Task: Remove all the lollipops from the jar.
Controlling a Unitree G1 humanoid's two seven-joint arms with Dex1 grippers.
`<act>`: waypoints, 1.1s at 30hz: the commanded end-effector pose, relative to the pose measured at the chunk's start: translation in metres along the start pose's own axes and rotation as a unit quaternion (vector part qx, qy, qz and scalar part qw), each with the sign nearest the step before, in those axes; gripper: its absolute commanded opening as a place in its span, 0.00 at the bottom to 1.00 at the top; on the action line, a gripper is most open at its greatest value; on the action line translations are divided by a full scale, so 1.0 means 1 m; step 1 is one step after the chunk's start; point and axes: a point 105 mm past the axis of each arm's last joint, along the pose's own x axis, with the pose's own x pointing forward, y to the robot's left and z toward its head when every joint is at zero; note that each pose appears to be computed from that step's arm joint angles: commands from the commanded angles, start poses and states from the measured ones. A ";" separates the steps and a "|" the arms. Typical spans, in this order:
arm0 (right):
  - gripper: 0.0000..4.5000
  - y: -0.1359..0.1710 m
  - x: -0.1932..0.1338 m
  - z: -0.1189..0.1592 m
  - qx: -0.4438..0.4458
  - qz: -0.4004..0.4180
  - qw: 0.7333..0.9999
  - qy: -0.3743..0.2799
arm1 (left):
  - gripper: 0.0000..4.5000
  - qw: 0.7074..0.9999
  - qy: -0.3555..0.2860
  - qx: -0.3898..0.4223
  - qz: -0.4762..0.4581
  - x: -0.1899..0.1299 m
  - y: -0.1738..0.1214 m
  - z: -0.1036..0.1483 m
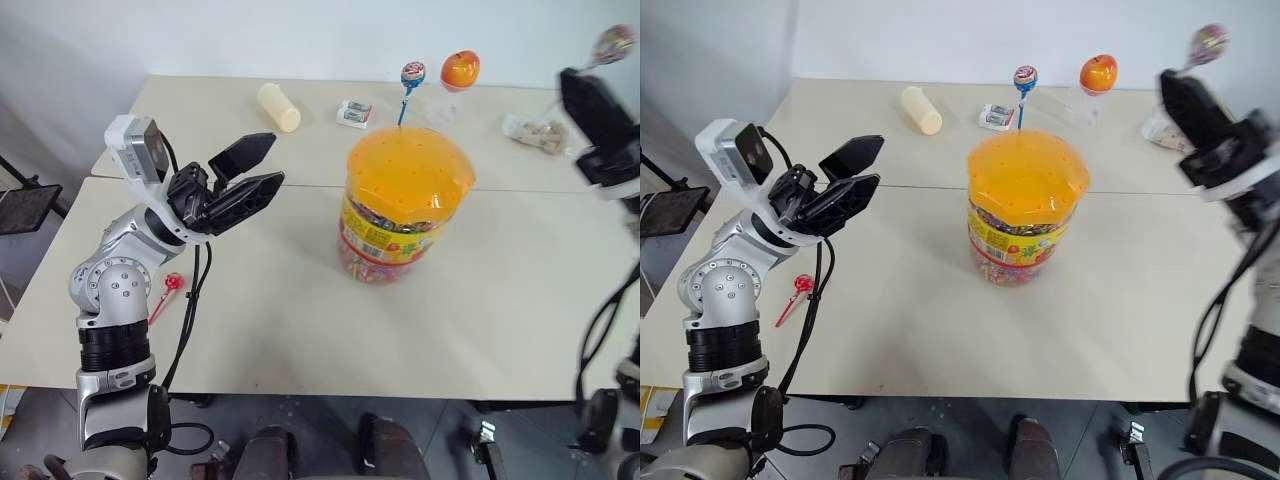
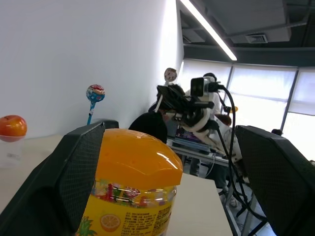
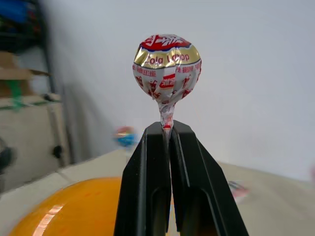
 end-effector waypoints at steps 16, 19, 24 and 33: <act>0.11 -0.011 -0.184 -0.148 0.001 -0.138 0.828 0.544 | 1.00 0.969 0.214 0.050 -0.114 -0.012 -0.020 -0.056; 0.31 -0.009 -0.184 -0.143 -0.013 -0.109 0.833 0.542 | 1.00 0.971 0.211 0.049 -0.102 -0.014 -0.020 -0.053; 0.67 -0.001 -0.127 -0.094 -0.059 -0.033 0.914 0.400 | 1.00 0.987 0.149 0.020 -0.062 -0.016 -0.018 -0.031; 0.67 0.047 0.015 -0.047 -0.037 0.089 0.974 0.204 | 1.00 0.997 -0.010 0.005 0.077 -0.018 0.016 0.005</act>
